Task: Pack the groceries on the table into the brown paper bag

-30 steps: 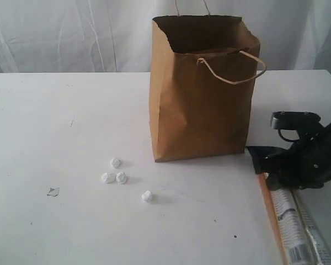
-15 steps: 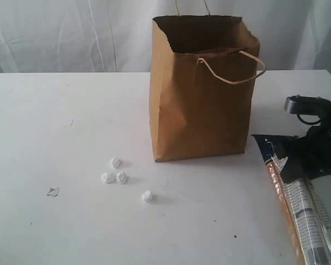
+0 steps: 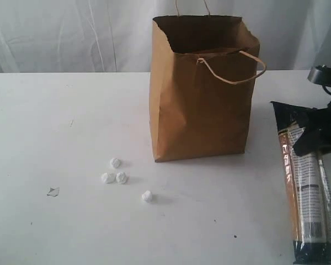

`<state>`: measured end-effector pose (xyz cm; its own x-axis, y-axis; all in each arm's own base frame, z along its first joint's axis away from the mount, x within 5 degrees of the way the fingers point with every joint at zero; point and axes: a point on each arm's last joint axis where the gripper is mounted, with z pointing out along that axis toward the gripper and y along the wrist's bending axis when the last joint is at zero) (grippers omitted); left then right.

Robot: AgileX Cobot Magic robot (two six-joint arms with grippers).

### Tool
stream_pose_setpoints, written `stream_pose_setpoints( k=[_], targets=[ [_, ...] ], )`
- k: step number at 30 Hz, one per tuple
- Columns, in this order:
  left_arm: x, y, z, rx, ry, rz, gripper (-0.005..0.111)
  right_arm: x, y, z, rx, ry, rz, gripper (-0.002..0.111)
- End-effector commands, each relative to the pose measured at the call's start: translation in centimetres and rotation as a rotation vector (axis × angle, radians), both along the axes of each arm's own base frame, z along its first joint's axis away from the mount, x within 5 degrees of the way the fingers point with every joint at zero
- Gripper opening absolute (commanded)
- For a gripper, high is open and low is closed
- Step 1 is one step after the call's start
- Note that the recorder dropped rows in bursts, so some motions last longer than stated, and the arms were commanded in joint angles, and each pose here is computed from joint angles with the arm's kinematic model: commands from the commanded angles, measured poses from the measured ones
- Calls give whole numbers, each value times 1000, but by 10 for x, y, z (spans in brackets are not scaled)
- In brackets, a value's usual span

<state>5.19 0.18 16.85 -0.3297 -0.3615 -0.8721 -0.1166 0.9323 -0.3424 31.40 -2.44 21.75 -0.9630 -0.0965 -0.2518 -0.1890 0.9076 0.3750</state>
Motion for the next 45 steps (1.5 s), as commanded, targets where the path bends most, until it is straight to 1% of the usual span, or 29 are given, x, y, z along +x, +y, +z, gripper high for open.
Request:
stream_pose_setpoints(
  k=[1, 4, 10, 17, 18, 20, 22, 24, 28, 29, 30, 32, 34, 36, 37, 38, 39, 40, 41, 42, 43, 44, 45],
  targets=[
    [0, 0, -2, 6, -1, 2, 0, 0, -1, 8, 46, -27, -16, 0],
    [0, 0, -2, 6, -1, 2, 0, 1, -2, -3, 37, -14, -28, 0],
    [0, 0, -2, 6, -1, 2, 0, 0, -2, -42, 50, 96, -45, 0],
    [0, 0, -2, 6, -1, 2, 0, 3, -4, -55, 43, 112, -60, 0],
    [0, 0, -2, 6, -1, 2, 0, 3, -4, -55, 43, 114, -59, 2],
    [0, 0, -2, 6, -1, 2, 0, 4, -4, -56, 44, 117, -59, 8],
    [0, 0, -2, 6, -1, 2, 0, 2, -3, -58, 47, 126, -58, 19],
    [0, 0, -2, 6, -1, 2, 0, 1, -3, -58, 47, 131, -57, 33],
    [0, 0, -2, 6, -1, 2, 0, -1, -3, -61, 46, 138, -60, 66],
    [0, 0, -2, 6, -1, 2, 0, -1, -3, -61, 46, 138, -60, 71],
    [0, 0, -2, 6, -1, 2, 0, -1, -3, -61, 48, 141, -58, 80],
    [0, 0, -2, 6, -1, 2, 0, -3, -1, -60, 74, 167, -64, 82],
    [0, 0, -2, 6, -1, 2, 0, -3, 2, -56, 124, 221, -106, 82],
    [0, 0, -2, 6, -1, 2, 0, 0, 6, -46, 144, 236, -61, 82],
    [0, 0, -2, 6, -1, 2, 0, 3, 7, -38, 127, 220, -30, 82],
    [0, 0, -2, 6, -1, 2, 0, 7, 8, -28, 78, 182, 3, 81],
    [0, 0, -2, 6, -1, 2, 0, 10, 7, -19, -4, 158, 20, 79],
    [0, 0, -2, 6, -1, 2, 0, 12, 3, -11, -128, 134, 21, 78],
    [0, 0, -2, 6, -1, 2, 0, 13, -1, -3, -282, 122, 6, 77],
    [0, 0, -2, 6, -1, 2, 0, 14, -2, 0, -435, 113, -30, 77],
    [0, 0, -2, 6, -1, 2, 0, 14, 2, 0, -498, 122, -50, 77],
    [0, 0, -2, 6, -1, 2, 0, 11, 12, -3, -508, 137, -32, 77],
    [0, 0, -2, 6, -1, 2, 0, 9, 24, -6, -490, 149, -7, 77]
  ],
)
